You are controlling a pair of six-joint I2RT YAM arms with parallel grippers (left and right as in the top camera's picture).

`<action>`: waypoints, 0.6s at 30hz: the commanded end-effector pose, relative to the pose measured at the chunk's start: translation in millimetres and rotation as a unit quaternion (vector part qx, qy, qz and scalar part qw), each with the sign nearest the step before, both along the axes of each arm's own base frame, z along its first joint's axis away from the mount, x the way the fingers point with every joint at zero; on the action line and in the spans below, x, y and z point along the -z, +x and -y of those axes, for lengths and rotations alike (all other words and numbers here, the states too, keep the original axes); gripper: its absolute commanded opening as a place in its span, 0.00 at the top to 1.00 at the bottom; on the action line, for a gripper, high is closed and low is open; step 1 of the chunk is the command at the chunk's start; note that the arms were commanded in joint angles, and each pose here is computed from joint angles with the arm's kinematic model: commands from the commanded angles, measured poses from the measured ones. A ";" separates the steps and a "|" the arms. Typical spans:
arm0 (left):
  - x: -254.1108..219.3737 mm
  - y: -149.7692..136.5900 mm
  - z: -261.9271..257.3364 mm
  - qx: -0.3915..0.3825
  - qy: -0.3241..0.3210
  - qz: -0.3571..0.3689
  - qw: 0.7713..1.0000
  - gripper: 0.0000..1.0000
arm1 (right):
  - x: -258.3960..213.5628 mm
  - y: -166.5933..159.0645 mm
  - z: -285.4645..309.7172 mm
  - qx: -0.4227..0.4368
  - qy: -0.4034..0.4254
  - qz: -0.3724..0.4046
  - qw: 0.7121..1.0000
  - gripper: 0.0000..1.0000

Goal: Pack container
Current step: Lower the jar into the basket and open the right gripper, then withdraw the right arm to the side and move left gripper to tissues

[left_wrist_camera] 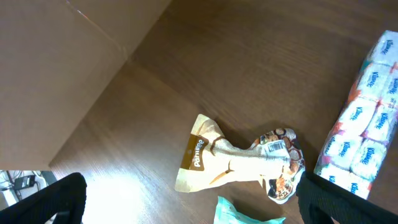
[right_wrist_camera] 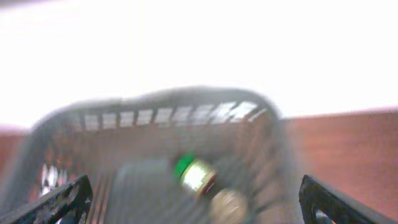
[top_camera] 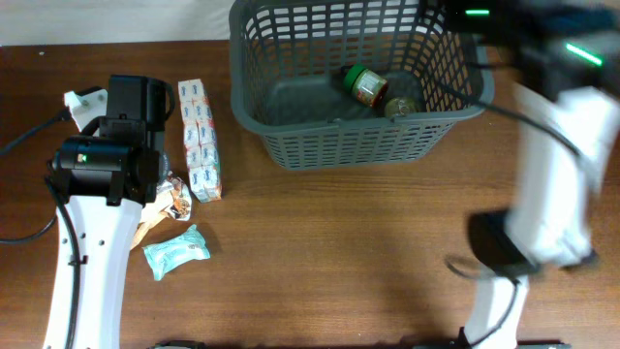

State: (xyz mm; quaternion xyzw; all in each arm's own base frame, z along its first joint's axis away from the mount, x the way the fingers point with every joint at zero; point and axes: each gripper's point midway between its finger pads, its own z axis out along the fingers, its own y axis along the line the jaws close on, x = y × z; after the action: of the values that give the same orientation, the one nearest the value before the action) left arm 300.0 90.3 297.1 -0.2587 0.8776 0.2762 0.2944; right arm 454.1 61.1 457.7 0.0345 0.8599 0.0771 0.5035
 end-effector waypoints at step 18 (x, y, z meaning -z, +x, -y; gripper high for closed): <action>21.0 12.9 37.9 0.057 -0.122 0.001 0.991 0.00 | 37.5 -157.7 295.9 0.451 0.014 -0.140 0.881 0.01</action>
State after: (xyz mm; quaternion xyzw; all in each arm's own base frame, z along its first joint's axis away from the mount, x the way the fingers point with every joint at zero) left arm 308.4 63.9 281.2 -0.2466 0.9075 0.1903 0.2819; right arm 286.7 -222.7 457.3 0.4121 0.7944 -0.1672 0.4137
